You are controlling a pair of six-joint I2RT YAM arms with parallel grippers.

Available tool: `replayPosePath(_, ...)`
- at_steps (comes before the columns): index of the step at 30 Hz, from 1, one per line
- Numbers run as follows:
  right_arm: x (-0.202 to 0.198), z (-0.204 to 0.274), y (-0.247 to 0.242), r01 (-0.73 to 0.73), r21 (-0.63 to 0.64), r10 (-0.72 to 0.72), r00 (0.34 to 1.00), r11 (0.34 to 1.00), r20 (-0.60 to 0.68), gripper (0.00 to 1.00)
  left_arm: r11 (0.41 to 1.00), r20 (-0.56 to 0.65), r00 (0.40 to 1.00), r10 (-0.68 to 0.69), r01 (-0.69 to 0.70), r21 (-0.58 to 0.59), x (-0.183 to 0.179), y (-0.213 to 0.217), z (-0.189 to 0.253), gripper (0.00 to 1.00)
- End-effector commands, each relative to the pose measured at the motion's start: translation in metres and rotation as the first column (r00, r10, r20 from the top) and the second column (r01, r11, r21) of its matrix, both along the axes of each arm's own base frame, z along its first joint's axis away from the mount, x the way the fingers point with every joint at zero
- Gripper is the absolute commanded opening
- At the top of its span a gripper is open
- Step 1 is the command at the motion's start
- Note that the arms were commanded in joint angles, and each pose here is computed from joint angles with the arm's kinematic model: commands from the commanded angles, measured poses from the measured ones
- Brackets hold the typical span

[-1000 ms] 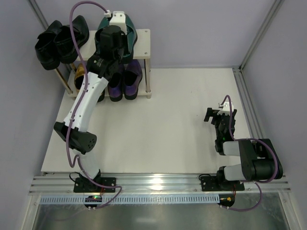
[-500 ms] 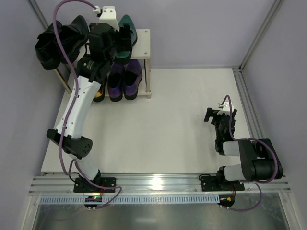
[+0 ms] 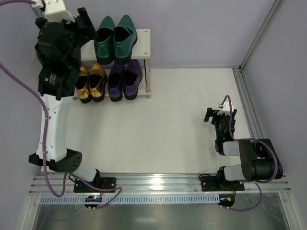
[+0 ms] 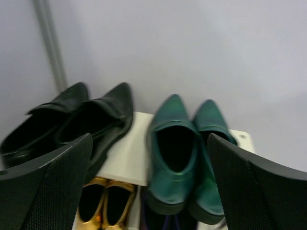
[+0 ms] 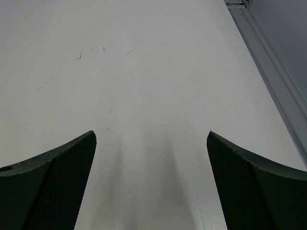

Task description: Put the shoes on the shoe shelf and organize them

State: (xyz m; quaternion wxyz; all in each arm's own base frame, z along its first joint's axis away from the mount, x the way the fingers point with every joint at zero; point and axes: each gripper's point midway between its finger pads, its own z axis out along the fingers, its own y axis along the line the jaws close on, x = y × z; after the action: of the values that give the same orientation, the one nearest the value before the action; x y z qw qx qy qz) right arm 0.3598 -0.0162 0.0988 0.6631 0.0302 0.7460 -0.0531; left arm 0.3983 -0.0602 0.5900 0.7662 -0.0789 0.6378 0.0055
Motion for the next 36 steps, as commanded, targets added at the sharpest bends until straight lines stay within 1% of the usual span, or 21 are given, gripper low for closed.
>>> replayPosePath(1, 0.006, 0.020, 0.001, -0.005, 0.016, 0.004, 0.997, 1.000, 0.072, 0.97, 0.983, -0.061, 0.982, 0.180, -0.182, -0.036, -0.022, 0.065, -0.012, 1.00)
replayPosePath(5, 0.005, 0.020, 0.001, -0.007, 0.016, 0.006, 0.997, 1.000, 0.074, 0.97, 0.961, -0.048, 0.962, 0.268, -0.271, -0.062, -0.052, 0.100, -0.017, 1.00)
replayPosePath(6, 0.006, 0.020, 0.001, -0.005, 0.016, 0.004, 0.997, 1.000, 0.074, 0.97, 0.947, -0.035, 0.950, 0.311, -0.312, -0.071, -0.065, 0.111, -0.013, 1.00)
replayPosePath(7, 0.005, 0.019, 0.001, -0.005, 0.016, 0.004, 0.997, 1.000, 0.072, 0.97, 0.935, -0.042, 0.938, 0.345, -0.347, -0.073, -0.071, 0.119, -0.016, 1.00)
replayPosePath(9, 0.006, 0.020, 0.001, -0.005, 0.015, 0.004, 0.997, 1.000, 0.073, 0.97, 0.917, -0.020, 0.922, 0.386, -0.386, -0.095, -0.090, 0.130, -0.011, 1.00)
replayPosePath(13, 0.005, 0.020, 0.001, -0.007, 0.016, 0.006, 0.997, 1.000, 0.074, 0.97, 0.889, -0.042, 0.894, 0.446, -0.448, -0.095, -0.107, 0.143, -0.019, 1.00)
replayPosePath(15, 0.006, 0.020, 0.001, -0.005, 0.016, 0.004, 0.997, 1.000, 0.074, 0.97, 0.883, -0.078, 0.889, 0.452, -0.458, -0.100, -0.105, 0.147, -0.036, 1.00)
replayPosePath(16, 0.006, 0.020, 0.002, -0.007, 0.016, 0.006, 0.997, 1.000, 0.074, 0.97, 0.893, -0.095, 0.898, 0.429, -0.438, -0.106, -0.104, 0.145, -0.042, 0.99)
replayPosePath(17, 0.006, 0.020, 0.001, -0.005, 0.016, 0.004, 0.997, 1.000, 0.072, 0.97, 0.886, -0.122, 0.890, 0.439, -0.452, -0.107, -0.102, 0.151, -0.052, 0.98)
replayPosePath(18, 0.006, 0.020, 0.001, -0.005, 0.016, 0.004, 0.997, 1.000, 0.074, 0.97, 0.884, -0.131, 0.896, 0.425, -0.442, -0.151, -0.100, 0.150, -0.058, 0.95)
replayPosePath(19, 0.006, 0.020, 0.001, -0.005, 0.016, 0.004, 0.997, 1.000, 0.072, 0.97, 0.883, -0.150, 0.897, 0.416, -0.438, -0.167, -0.099, 0.155, -0.064, 0.89)
replayPosePath(20, 0.005, 0.019, 0.002, -0.007, 0.016, 0.006, 0.997, 1.000, 0.072, 0.97, 0.866, -0.169, 0.885, 0.434, -0.462, -0.191, -0.099, 0.165, -0.072, 0.86)
replayPosePath(21, 0.005, 0.019, 0.002, -0.007, 0.016, 0.006, 0.997, 1.000, 0.072, 0.97, 0.857, -0.175, 0.889, 0.424, -0.456, -0.238, -0.096, 0.167, -0.076, 0.84)
replayPosePath(22, 0.006, 0.021, 0.002, -0.008, 0.016, 0.007, 0.997, 1.000, 0.075, 0.97, 0.865, -0.193, 0.901, 0.389, -0.429, -0.259, -0.088, 0.165, -0.083, 0.84)
replayPosePath(23, 0.006, 0.020, 0.001, -0.005, 0.015, 0.004, 0.997, 1.000, 0.073, 0.97, 0.851, -0.197, 0.896, 0.397, -0.440, -0.286, -0.086, 0.173, -0.084, 0.85)
replayPosePath(24, 0.005, 0.019, 0.001, -0.007, 0.016, 0.006, 0.997, 1.000, 0.072, 0.97, 0.853, -0.200, 0.898, 0.391, -0.436, -0.287, -0.083, 0.173, -0.083, 0.89)
replayPosePath(25, 0.006, 0.021, 0.001, -0.005, 0.015, 0.004, 0.997, 1.000, 0.075, 0.97, 0.855, -0.223, 0.895, 0.387, -0.439, -0.276, -0.080, 0.174, -0.085, 0.91)
replayPosePath(27, 0.006, 0.021, 0.001, -0.005, 0.015, 0.004, 0.997, 1.000, 0.075, 0.97, 0.864, -0.229, 0.895, 0.382, -0.434, -0.254, -0.068, 0.176, -0.078, 0.92)
replayPosePath(29, 0.005, 0.020, 0.001, -0.007, 0.016, 0.006, 0.997, 1.000, 0.074, 0.97, 0.879, -0.219, 0.907, 0.361, -0.409, -0.245, -0.058, 0.174, -0.073, 0.93)
replayPosePath(33, 0.005, 0.019, 0.001, -0.007, 0.015, 0.006, 0.998, 1.000, 0.070, 0.97, 0.912, -0.156, 0.937, 0.314, -0.343, -0.224, -0.051, 0.167, -0.048, 0.96)
replayPosePath(36, 0.005, 0.019, 0.001, -0.005, 0.016, 0.004, 0.997, 1.000, 0.072, 0.97, 0.940, -0.163, 0.953, 0.254, -0.283, -0.192, -0.036, 0.159, -0.048, 0.96)
